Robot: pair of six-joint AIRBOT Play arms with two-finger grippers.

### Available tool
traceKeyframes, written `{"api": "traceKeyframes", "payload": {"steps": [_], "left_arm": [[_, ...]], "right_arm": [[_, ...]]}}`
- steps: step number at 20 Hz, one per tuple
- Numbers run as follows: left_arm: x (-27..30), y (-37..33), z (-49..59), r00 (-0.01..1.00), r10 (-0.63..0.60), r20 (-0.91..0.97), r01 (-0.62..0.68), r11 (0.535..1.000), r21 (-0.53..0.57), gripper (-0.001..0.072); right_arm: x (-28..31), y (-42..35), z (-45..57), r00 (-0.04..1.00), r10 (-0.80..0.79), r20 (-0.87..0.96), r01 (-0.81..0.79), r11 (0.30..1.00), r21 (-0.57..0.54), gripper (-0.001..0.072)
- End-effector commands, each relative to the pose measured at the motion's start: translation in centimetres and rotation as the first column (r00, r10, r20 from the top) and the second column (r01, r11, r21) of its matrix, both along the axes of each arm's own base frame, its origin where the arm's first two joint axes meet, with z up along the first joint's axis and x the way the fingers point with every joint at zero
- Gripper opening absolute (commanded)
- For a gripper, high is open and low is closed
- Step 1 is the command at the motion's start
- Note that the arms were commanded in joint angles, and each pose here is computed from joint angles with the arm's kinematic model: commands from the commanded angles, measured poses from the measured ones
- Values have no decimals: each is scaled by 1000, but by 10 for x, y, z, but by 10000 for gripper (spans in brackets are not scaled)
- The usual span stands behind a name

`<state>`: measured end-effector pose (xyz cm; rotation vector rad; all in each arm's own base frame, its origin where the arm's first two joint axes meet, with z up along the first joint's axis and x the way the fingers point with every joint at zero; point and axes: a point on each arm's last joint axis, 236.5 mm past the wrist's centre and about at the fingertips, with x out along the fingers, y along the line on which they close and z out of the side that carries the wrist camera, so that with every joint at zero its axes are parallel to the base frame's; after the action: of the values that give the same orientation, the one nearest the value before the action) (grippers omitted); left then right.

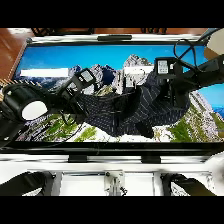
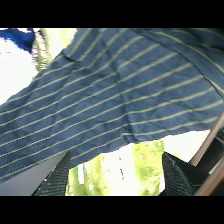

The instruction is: Fold the shirts.

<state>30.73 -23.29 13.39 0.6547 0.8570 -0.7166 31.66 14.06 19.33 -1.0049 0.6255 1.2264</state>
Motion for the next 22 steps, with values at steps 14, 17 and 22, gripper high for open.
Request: {"api": "traceKeyframes", "payload": {"steps": [14, 17, 22], "left_arm": [[-19, -74, 105, 989, -145, 24, 137, 849, -510, 668], [-17, -74, 99, 989, -144, 10, 130, 855, -502, 667], [13, -21, 125, 976, 13, 220, 72, 925, -373, 666]], "right_arm": [[-6, -2, 23, 971, -234, -50, 238, 967, 88, 107], [-5, -4, 22, 966, -254, -56, 258, 963, 81, 107], [4, -20, 17, 928, -368, -64, 371, 927, 48, 107]]}}
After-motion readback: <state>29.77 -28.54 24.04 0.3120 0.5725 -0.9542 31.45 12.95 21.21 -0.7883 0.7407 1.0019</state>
